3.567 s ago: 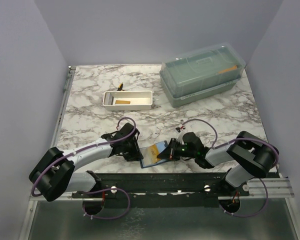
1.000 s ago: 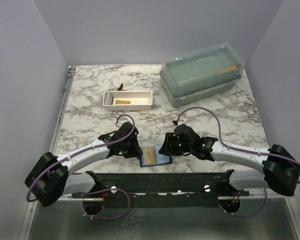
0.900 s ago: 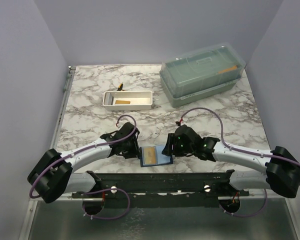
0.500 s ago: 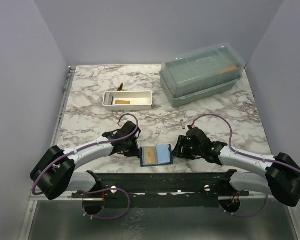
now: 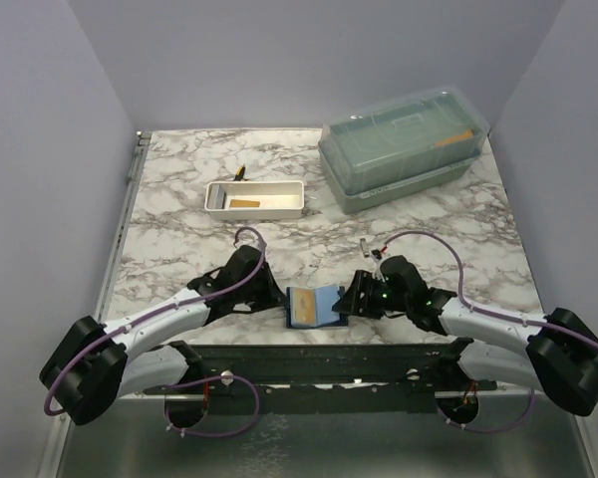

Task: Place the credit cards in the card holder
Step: Close the card holder at the center of the board.

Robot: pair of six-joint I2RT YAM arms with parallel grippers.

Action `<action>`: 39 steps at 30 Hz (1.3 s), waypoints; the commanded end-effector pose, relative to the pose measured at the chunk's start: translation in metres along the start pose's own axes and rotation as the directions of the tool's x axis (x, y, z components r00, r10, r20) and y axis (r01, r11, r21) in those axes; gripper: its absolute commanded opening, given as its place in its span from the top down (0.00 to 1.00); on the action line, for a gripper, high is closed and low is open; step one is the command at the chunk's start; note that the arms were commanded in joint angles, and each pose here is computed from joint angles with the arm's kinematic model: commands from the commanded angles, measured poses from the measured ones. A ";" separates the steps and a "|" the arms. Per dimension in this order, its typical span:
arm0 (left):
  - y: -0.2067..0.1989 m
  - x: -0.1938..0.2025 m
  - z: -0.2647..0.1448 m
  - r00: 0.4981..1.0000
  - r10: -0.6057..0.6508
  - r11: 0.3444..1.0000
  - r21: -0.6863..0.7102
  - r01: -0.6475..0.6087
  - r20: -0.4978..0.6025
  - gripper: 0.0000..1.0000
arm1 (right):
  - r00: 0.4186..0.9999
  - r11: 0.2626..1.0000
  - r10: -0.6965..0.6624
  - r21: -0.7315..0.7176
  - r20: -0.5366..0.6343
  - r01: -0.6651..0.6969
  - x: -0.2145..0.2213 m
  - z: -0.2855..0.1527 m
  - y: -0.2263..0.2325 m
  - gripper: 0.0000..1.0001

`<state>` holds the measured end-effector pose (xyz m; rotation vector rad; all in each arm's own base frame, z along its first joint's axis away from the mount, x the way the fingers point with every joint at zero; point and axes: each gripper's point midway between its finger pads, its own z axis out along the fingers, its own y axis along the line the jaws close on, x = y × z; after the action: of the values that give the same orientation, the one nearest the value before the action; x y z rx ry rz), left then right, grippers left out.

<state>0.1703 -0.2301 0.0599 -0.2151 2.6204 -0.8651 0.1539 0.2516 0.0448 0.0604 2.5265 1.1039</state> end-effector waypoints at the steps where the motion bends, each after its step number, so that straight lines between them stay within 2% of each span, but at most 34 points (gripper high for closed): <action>1: -0.040 0.007 -0.002 1.000 -0.026 0.958 0.286 0.026 -0.004 1.00 | 0.999 0.992 -0.018 -0.127 0.041 0.023 -0.014 -0.012 0.037 0.42; 4: -0.057 0.007 -0.010 0.997 -0.070 0.900 0.433 0.057 0.013 1.00 | 0.998 0.987 -0.026 -0.157 0.062 0.035 -0.017 -0.019 0.045 0.42; 8: -0.066 0.004 -0.019 0.996 -0.079 0.863 0.504 0.044 0.047 1.00 | 0.998 0.984 -0.050 -0.168 0.048 0.057 -0.016 -0.019 0.048 0.42; 11: -0.072 0.002 -0.021 0.997 -0.056 0.857 0.515 0.020 0.054 1.00 | 0.998 0.984 -0.061 -0.165 0.016 0.062 -0.014 -0.015 0.050 0.42; 17: -0.071 0.011 -0.003 0.998 -0.039 0.879 0.474 0.054 -0.040 1.00 | 0.995 0.962 -0.093 -0.261 -0.037 0.080 -0.009 -0.013 0.070 0.42; 23: -0.063 0.015 0.009 0.996 -0.043 0.898 0.435 0.071 -0.075 1.00 | 0.991 0.942 -0.123 -0.323 -0.061 0.097 -0.002 -0.013 0.085 0.42; 28: -0.082 0.013 -0.006 0.998 -0.001 0.863 0.504 0.037 -0.070 1.00 | 0.990 0.948 -0.129 -0.299 -0.048 0.109 -0.004 -0.013 0.085 0.42; 32: -0.098 0.004 -0.024 1.000 0.013 0.830 0.558 0.002 -0.022 1.00 | 0.996 0.977 -0.085 -0.196 -0.023 0.079 -0.009 -0.009 0.066 0.41; 34: -0.098 0.004 -0.023 1.000 0.001 0.833 0.554 0.015 -0.028 1.00 | 0.999 0.990 -0.041 -0.136 -0.016 0.038 -0.010 -0.004 0.054 0.40; 39: -0.095 0.010 -0.011 0.996 0.016 0.847 0.530 0.031 -0.085 1.00 | 0.999 0.991 0.031 -0.129 0.019 -0.028 -0.011 -0.006 0.047 0.41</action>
<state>0.1621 -0.2943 0.1206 -0.0892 2.3052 -1.5581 0.1522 0.2874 0.0927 -0.0479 2.4344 1.3216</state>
